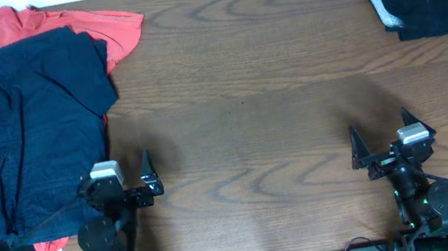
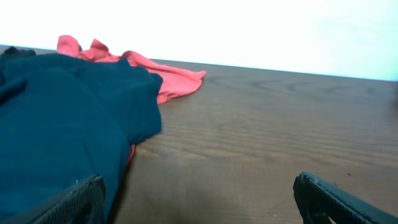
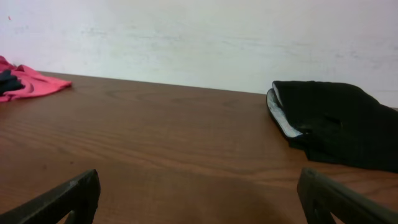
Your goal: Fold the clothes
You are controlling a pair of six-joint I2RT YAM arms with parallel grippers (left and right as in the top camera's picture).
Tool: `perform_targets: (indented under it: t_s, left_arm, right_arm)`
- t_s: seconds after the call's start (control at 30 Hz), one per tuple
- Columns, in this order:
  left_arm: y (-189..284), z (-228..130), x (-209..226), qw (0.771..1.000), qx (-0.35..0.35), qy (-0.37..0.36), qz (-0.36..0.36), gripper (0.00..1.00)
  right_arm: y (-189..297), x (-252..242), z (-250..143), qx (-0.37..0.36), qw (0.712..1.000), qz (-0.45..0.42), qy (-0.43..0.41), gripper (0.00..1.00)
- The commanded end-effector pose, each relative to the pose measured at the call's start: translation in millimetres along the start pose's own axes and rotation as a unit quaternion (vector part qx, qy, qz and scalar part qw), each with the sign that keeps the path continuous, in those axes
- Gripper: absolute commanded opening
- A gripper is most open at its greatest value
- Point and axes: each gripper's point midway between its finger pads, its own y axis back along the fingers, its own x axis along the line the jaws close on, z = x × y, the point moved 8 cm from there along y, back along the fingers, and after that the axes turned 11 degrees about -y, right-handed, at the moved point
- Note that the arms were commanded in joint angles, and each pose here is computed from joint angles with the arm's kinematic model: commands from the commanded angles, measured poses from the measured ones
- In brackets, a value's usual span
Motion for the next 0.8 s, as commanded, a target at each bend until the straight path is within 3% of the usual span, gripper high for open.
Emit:
perform_targets:
  t_s: [0.0,0.77]
  left_arm:
    - [5,-1,0,1.0,-0.013,-0.01,0.005,0.98]
    - [20,-4,-2,1.0,-0.017,-0.011,0.007,0.98]
  right_arm:
    - [0,1,-1,0.002,1.0,0.002,0.006,0.99]
    - [0,1,-1,0.002,1.0,0.002,0.006,0.99]
